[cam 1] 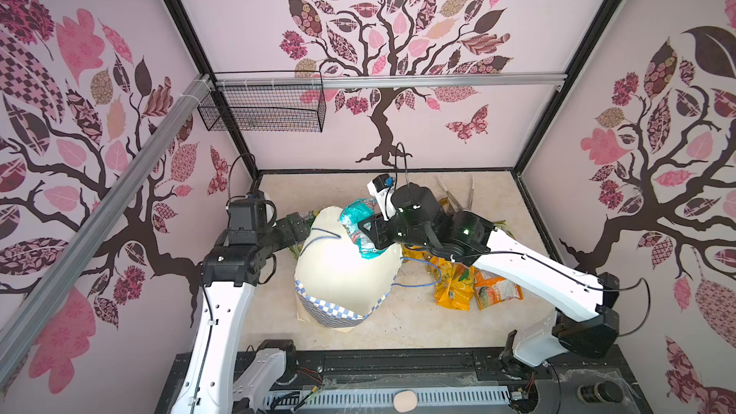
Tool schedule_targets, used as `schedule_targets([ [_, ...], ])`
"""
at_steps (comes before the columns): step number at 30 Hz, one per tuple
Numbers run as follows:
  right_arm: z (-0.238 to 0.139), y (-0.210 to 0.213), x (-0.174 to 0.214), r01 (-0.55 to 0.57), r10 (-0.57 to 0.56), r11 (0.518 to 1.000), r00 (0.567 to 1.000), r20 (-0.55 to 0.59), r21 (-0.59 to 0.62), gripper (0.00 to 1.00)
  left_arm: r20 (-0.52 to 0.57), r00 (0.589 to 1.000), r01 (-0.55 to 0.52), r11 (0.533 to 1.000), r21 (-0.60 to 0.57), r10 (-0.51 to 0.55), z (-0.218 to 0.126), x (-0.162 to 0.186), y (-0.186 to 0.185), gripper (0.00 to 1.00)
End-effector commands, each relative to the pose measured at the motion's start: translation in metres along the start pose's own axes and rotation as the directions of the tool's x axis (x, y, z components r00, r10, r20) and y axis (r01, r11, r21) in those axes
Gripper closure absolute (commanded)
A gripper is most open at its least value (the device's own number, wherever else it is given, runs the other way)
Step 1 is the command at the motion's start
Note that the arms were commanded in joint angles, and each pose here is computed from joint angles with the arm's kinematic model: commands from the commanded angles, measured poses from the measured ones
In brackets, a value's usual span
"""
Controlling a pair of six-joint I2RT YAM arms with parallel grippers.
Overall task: Take the snacks out of the paper bag
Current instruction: 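Carry the teal bag to the snack pile and release it with the right gripper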
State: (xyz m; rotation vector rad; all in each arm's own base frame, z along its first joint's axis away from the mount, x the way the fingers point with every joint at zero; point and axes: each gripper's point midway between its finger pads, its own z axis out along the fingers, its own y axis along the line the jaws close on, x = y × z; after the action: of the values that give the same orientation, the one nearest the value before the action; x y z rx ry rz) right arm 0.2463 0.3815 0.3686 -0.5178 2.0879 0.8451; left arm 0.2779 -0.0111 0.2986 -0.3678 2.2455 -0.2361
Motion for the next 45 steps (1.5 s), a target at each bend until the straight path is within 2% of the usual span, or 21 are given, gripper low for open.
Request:
schedule_targets([
  [1,-0.053,0.007,-0.049,0.019,-0.018,1.0,0.986,0.166,-0.002,1.0,0.096,0.995,-0.039,0.999,0.0,0.039,-0.028,-0.029,-0.006,0.01],
  [5,-0.078,-0.013,-0.066,0.003,-0.011,0.999,0.976,0.215,0.041,1.0,0.177,0.983,-0.082,0.982,0.172,0.051,-0.06,-0.047,-0.04,0.02],
  [7,-0.087,-0.033,-0.07,-0.021,0.003,0.997,0.973,0.232,0.077,1.0,0.206,0.977,-0.113,0.947,0.299,0.051,-0.077,-0.052,-0.064,0.02],
  [9,-0.094,-0.062,-0.071,-0.064,0.036,0.992,0.97,0.238,0.11,1.0,0.224,0.973,-0.15,0.893,0.424,0.057,-0.094,-0.054,-0.09,0.02],
  [13,-0.11,-0.117,-0.064,-0.158,0.113,0.974,0.96,0.256,0.165,1.0,0.267,0.956,-0.259,0.779,0.571,0.123,-0.127,-0.047,-0.13,0.02],
  [18,-0.117,-0.181,-0.024,-0.277,0.222,0.932,0.946,0.234,0.234,1.0,0.289,0.935,-0.352,0.642,0.681,0.206,-0.151,-0.027,-0.164,0.02],
  [23,-0.092,-0.204,0.044,-0.309,0.286,0.915,0.95,0.123,0.26,1.0,0.269,0.915,-0.396,0.543,0.74,0.301,-0.152,0.005,-0.182,0.03],
  [28,-0.063,-0.213,0.102,-0.347,0.354,0.909,0.935,0.009,0.23,1.0,0.254,0.848,-0.462,0.417,0.783,0.465,-0.155,0.052,-0.202,0.03],
  [34,-0.033,-0.192,0.142,-0.417,0.426,0.903,0.899,-0.099,0.099,1.0,0.239,0.678,-0.583,0.31,0.751,0.695,-0.142,0.114,-0.215,0.02],
  [36,-0.026,-0.182,0.147,-0.412,0.42,0.907,0.901,-0.108,0.088,1.0,0.215,0.647,-0.58,0.29,0.761,0.731,-0.137,0.127,-0.217,0.03],
  [41,-0.005,-0.168,0.17,-0.446,0.451,0.892,0.876,-0.169,0.067,1.0,0.22,0.636,-0.579,0.269,0.77,0.74,-0.136,0.133,-0.221,0.03],
  [45,0.01,-0.165,0.186,-0.449,0.454,0.891,0.872,-0.185,0.07,1.0,0.237,0.642,-0.61,0.298,0.734,0.73,-0.131,0.125,-0.218,0.01],
])
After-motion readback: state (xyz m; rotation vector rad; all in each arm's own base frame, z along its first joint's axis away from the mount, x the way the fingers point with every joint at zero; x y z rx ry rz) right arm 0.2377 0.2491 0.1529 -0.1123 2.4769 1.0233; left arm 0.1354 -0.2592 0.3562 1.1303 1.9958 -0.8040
